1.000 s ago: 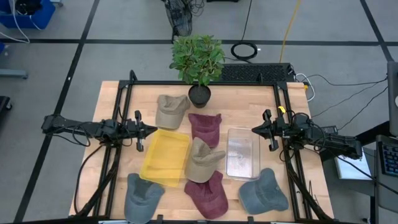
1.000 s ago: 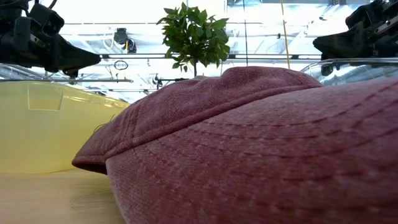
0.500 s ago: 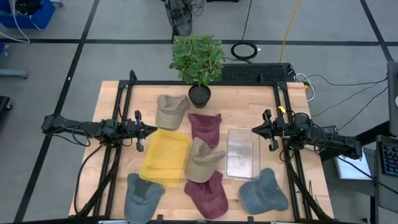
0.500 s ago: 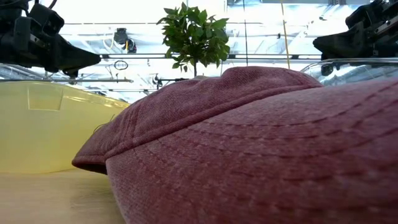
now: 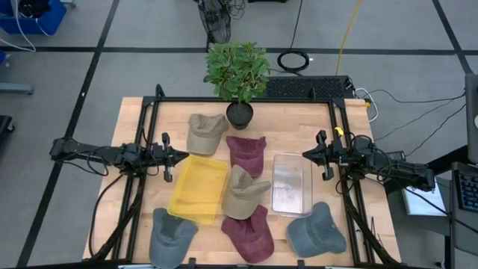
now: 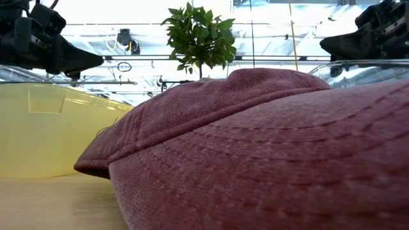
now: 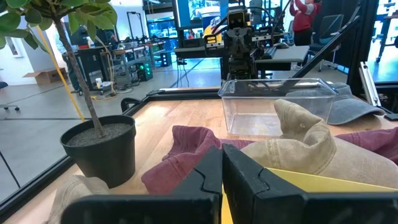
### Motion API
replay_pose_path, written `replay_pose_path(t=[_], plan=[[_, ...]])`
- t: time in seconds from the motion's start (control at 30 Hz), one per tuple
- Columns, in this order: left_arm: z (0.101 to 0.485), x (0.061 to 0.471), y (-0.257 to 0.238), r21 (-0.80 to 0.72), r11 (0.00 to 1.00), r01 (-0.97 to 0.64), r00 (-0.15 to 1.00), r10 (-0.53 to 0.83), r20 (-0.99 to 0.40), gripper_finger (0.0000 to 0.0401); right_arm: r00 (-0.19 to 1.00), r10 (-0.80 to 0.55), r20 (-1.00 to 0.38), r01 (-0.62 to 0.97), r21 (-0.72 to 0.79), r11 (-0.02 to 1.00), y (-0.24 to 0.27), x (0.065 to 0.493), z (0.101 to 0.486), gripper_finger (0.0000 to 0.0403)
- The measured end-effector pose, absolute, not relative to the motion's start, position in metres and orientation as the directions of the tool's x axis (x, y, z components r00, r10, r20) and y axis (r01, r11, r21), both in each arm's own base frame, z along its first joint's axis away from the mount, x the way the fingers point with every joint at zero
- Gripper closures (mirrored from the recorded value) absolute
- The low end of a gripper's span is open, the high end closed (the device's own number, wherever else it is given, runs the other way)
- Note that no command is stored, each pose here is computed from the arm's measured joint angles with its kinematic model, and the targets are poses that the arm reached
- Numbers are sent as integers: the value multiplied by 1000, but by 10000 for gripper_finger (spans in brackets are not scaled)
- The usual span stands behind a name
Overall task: Pick & Place hat
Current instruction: Put the right brown cap into the transparent bin
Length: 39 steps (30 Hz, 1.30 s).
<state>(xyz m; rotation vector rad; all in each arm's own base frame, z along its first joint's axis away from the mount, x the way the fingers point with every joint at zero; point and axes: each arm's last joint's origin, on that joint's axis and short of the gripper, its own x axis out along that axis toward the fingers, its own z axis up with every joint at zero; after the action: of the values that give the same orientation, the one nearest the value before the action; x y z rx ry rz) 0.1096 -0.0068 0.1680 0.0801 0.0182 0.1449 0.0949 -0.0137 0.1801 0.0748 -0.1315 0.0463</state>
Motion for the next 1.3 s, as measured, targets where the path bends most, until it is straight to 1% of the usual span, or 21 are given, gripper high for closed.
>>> replay_pose_path(t=[0.23, 0.53, 0.8, 0.93, 1.03, 1.13, 1.3], plan=[[168, 110, -7, 76, 987, -144, 989, 145, -12, 382, 991, 44, 128, -53, 73, 996, -14, 95, 180, 403], [168, 110, -7, -3, 989, -145, 989, 144, -12, 382, 991, 44, 125, -54, 77, 996, -14, 95, 179, 403], [168, 110, -7, -8, 989, -144, 989, 144, -8, 382, 990, 43, 136, -54, 81, 995, -14, 95, 180, 403], [168, 110, -8, -72, 991, -111, 994, 111, -8, 382, 990, 42, 136, -53, 81, 995, -14, 95, 180, 403], [171, 110, -9, -102, 993, -67, 997, 69, 21, 382, 990, 41, 136, -53, 82, 995, -14, 95, 180, 403], [173, 110, -10, -95, 995, -38, 998, 42, 37, 382, 990, 41, 136, -53, 82, 995, -14, 95, 180, 403], [181, 109, -10, -126, 992, 0, 993, 15, 118, 382, 990, 41, 134, -52, 82, 995, -14, 95, 180, 403]])
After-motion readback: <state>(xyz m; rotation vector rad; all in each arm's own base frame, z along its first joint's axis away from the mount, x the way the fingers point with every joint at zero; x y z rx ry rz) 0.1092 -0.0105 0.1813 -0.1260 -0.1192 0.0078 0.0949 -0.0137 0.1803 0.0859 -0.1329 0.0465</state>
